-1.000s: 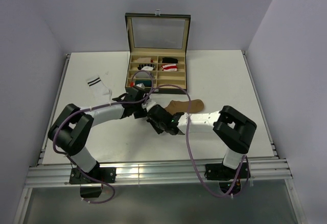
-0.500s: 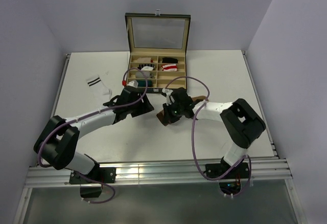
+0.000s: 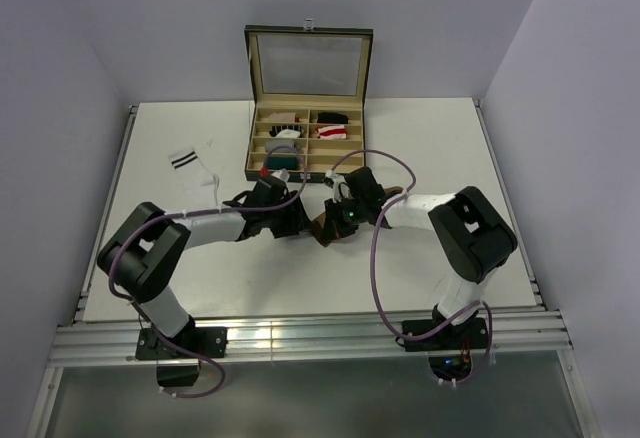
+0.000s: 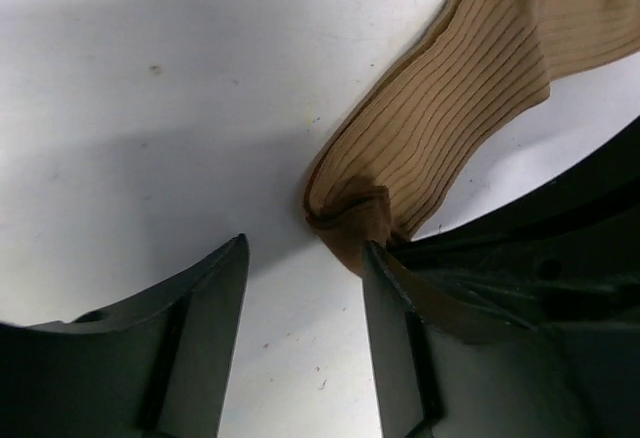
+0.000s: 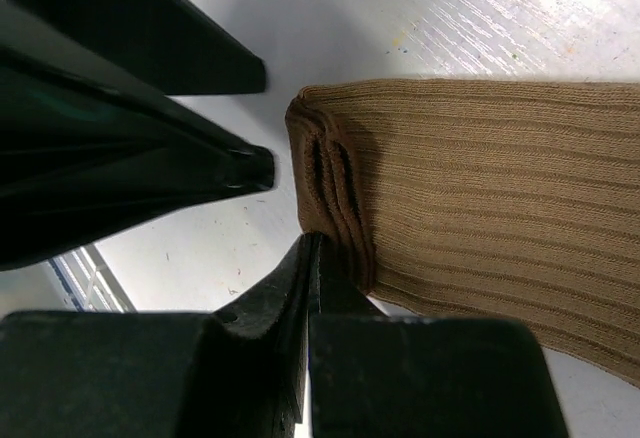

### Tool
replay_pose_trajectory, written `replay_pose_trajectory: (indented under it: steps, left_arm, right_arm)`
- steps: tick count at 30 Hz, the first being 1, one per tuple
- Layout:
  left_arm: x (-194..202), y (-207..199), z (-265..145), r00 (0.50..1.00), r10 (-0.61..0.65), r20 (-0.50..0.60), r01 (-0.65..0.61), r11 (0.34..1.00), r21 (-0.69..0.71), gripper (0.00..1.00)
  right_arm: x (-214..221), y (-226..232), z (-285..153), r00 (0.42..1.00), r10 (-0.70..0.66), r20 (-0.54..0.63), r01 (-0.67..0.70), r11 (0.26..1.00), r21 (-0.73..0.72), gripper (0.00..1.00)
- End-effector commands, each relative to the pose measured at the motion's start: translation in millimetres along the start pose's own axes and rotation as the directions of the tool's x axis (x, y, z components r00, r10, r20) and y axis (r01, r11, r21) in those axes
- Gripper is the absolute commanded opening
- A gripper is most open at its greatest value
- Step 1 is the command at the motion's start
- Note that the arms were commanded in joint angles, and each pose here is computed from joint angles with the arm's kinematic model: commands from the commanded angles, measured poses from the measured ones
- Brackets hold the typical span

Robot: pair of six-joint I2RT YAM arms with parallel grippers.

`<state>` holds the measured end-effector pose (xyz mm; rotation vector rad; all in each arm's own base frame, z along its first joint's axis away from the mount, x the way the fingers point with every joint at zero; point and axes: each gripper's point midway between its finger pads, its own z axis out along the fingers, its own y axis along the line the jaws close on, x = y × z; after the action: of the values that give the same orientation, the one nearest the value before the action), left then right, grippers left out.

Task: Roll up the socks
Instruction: Roll the sock at the center of the board.

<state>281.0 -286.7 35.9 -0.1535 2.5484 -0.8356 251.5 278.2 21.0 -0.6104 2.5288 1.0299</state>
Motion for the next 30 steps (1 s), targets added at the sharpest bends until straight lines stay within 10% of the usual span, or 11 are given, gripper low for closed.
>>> replay_pose_trajectory:
  steps: [1,17,30]
  left_arm:
    - [-9,-16,8,0.999,0.038,0.01,-0.038,0.999,0.039,0.54]
    - [0,16,30,0.996,0.059,-0.061,-0.065,0.992,-0.107,0.33]
    - [-4,15,36,0.99,0.116,-0.078,-0.125,0.985,-0.116,0.34]
  right_arm:
    - [15,-10,1,0.999,0.033,-0.043,-0.032,0.999,0.033,0.0]
    - [-11,-7,-28,0.948,-0.295,0.121,0.22,0.88,0.421,0.4]
    - [-18,8,-20,0.873,-0.481,0.078,0.335,0.708,0.621,0.43]
